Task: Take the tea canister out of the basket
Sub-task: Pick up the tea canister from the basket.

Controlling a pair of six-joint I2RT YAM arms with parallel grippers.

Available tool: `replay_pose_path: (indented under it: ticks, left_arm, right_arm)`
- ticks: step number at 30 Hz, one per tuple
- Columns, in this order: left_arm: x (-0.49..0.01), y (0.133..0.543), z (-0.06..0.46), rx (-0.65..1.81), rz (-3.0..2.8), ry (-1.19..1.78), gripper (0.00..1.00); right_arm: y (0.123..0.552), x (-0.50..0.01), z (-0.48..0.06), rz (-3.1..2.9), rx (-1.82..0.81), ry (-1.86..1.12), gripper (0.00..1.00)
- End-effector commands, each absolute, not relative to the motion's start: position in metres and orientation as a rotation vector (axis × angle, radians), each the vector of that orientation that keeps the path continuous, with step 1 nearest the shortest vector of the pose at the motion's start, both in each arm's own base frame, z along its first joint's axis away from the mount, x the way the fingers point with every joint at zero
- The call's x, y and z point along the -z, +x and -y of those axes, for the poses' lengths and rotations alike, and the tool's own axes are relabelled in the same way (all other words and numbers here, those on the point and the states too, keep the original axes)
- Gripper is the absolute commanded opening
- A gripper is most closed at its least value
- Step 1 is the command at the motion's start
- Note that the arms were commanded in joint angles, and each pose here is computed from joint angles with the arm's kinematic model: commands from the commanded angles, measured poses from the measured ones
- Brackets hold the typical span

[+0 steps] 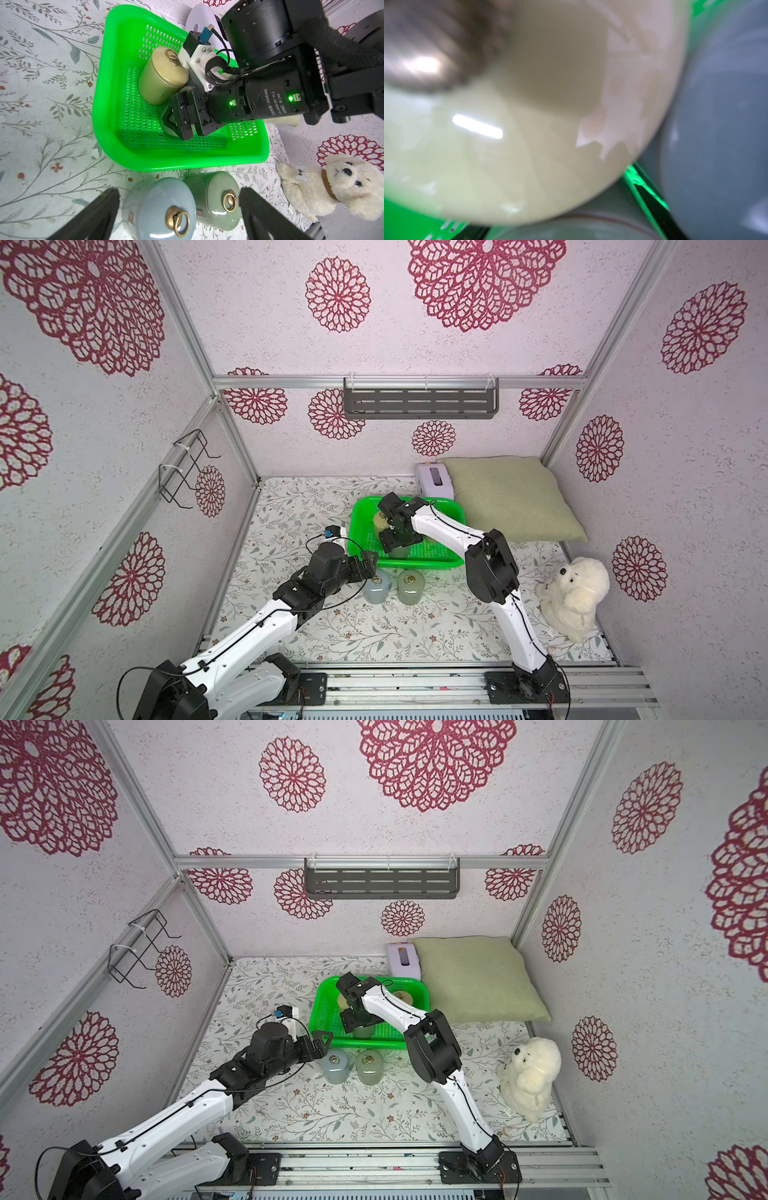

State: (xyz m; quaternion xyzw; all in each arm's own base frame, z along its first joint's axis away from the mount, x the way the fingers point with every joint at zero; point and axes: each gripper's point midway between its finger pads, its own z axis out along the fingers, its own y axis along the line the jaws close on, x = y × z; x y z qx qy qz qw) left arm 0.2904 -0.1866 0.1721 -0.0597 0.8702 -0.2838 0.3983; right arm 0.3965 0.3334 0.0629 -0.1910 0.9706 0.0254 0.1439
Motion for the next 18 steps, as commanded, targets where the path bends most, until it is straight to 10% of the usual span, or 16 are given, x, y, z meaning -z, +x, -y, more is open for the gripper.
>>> replay_pose_path:
  ticks: [1, 18]
  left_arm:
    - [-0.174, 0.290, 0.186, 0.733, -2.187, -0.151, 0.97]
    - [-0.174, 0.289, 0.187, 0.740, -2.187, -0.144, 0.97]
  right_arm:
    - [0.400, -0.124, -0.337, -2.695, -0.109, -0.548, 0.74]
    - [0.377, -0.205, -0.313, -2.614, -0.124, -0.525, 0.74]
